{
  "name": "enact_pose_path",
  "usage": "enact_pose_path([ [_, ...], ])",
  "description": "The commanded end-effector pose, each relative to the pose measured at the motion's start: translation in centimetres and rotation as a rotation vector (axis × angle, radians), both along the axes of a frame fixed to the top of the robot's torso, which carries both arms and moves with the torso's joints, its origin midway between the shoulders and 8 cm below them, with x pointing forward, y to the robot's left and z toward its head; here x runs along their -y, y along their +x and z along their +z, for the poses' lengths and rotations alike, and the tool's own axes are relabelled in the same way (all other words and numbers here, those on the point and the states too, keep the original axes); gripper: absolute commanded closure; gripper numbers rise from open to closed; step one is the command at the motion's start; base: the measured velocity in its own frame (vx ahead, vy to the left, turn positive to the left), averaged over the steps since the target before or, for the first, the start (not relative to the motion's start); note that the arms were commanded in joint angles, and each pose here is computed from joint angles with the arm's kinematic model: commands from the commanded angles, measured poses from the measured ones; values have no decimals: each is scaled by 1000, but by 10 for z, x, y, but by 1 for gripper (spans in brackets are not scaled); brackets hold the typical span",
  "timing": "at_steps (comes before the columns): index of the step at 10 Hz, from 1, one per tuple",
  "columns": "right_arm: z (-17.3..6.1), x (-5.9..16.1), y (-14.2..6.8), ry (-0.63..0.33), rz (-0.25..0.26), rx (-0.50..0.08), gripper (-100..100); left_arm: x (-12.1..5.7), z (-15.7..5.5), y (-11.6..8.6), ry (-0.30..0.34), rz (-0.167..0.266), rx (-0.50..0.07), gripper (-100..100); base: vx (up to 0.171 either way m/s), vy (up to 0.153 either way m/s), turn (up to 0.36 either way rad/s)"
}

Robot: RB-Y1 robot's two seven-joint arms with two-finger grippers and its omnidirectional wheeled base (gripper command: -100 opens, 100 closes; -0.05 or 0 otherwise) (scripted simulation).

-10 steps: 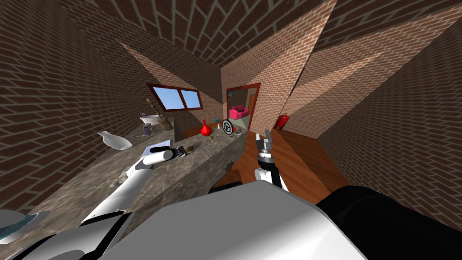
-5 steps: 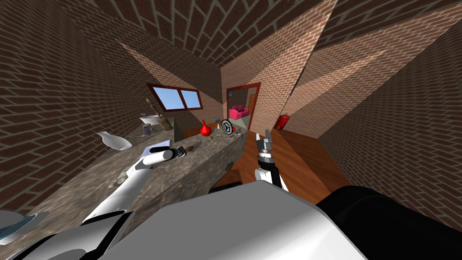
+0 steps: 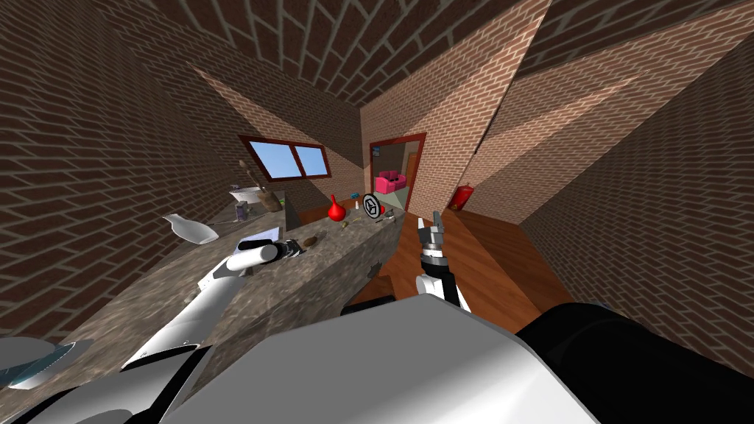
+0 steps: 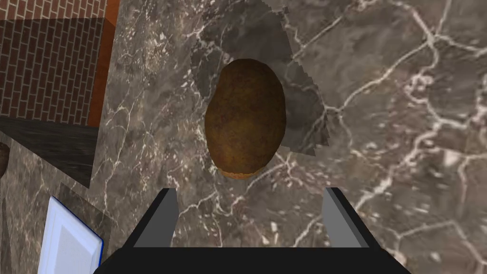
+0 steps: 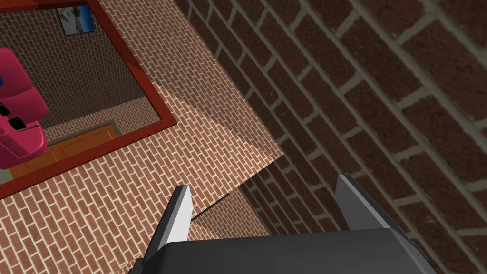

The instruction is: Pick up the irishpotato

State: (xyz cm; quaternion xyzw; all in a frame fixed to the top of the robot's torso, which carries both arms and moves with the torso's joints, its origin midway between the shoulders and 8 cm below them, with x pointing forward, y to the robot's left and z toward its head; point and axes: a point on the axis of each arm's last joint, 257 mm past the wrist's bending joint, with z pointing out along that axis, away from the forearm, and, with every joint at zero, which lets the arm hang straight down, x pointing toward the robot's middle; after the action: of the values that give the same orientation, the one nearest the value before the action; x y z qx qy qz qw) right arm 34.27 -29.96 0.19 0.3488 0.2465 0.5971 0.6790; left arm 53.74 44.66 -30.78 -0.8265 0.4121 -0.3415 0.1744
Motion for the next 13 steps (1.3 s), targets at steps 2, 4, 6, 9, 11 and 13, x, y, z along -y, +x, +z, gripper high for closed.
enact_pose_path([
  [2, 0, 0, 0, 0, 0, 0, 0, -27, -6, -17, -51, 64, -62, -100, -143, 103, -113],
  [4, 0, 0, 0, 0, 0, 0, 0, -43, -7, -27, -70, 99, -97, -100, -106, 76, -100],
  [6, 0, 0, 0, 0, 0, 0, 0, -61, -9, -40, -90, 141, -139, -100, -87, 62, -108],
  [9, 0, 0, 0, 0, 0, 0, 0, -79, -12, -55, -112, 187, -187, -100, -58, 68, -101],
  [11, 0, 0, 0, 0, 0, 0, 0, -96, -14, -73, -137, 237, -240, -100, -69, 76, -192],
  [13, 0, 0, 0, 0, 0, 0, 0, -104, -15, -83, -150, 263, -267, -100, -88, 69, -131],
])
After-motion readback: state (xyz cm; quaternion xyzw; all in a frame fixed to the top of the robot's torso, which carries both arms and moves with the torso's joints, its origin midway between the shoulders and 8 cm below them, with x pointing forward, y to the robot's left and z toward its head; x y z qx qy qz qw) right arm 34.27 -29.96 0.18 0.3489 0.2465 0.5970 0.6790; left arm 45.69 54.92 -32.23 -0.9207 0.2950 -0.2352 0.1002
